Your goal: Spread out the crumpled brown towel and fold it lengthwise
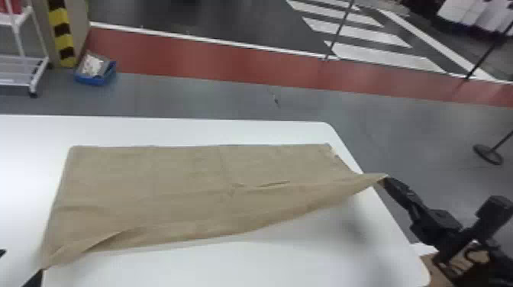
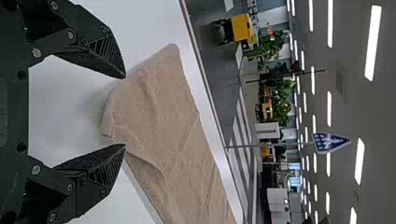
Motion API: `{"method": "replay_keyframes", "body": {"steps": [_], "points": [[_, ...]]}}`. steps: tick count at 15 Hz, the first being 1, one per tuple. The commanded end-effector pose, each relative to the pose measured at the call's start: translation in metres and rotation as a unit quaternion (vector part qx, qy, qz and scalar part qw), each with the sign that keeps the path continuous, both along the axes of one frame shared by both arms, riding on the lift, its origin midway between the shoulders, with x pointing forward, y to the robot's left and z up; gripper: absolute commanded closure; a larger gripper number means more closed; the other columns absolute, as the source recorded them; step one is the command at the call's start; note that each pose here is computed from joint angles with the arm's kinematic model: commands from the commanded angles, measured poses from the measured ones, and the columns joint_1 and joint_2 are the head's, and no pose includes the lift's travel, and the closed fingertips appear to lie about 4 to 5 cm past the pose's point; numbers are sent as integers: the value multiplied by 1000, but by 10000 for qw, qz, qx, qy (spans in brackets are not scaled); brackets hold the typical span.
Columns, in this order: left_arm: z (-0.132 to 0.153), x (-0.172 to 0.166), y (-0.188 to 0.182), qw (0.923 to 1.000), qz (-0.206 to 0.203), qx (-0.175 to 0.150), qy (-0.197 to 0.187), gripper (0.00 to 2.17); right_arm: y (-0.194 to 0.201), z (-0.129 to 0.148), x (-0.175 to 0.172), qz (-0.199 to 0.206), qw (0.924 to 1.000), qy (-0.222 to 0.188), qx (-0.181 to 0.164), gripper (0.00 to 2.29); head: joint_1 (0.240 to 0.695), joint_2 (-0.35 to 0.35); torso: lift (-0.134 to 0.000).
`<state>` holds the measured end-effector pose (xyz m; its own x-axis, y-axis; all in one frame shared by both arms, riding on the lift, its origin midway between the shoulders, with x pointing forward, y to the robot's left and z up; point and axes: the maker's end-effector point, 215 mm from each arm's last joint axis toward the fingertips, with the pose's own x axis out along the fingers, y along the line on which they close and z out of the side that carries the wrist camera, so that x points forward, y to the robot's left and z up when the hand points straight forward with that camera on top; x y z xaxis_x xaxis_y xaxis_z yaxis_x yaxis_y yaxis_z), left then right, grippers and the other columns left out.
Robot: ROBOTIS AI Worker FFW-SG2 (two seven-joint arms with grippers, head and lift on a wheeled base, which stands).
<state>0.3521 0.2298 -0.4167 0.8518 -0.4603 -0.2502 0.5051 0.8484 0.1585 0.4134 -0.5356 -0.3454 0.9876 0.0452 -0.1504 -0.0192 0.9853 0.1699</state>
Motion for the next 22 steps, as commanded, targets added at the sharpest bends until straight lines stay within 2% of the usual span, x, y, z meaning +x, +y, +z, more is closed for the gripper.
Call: {"method": "replay_keyframes", "body": {"steps": [1, 8, 10, 11, 14, 15, 22], "points": [[-1, 0, -5, 9998, -116, 140, -118, 444, -7, 3, -4, -62, 10000, -20, 24, 1420, 695, -350, -124], [-35, -1, -28, 9984, -431, 327, 159, 448, -4, 2, -3, -43, 10000, -10, 87, 1420, 695, -350, -124], [-34, 3, -32, 9983, -441, 354, 106, 458, -4, 2, -2, -43, 10000, -17, 87, 1420, 695, -350, -124], [-34, 6, -31, 9985, -399, 364, 78, 545, -4, 1, -2, -42, 9999, -5, 96, 1420, 695, -350, -124], [-31, 12, -27, 9987, -335, 392, 25, 556, -5, 2, -3, -48, 9999, -12, 100, 1420, 695, -350, -124], [-31, 12, -26, 9986, -332, 399, 23, 684, -6, 2, -3, -56, 9999, -9, 91, 1420, 695, -350, -124], [-35, 12, -21, 9984, -320, 459, 33, 701, -5, 2, -1, -50, 9999, 6, 152, 1420, 695, -350, -124]]}}
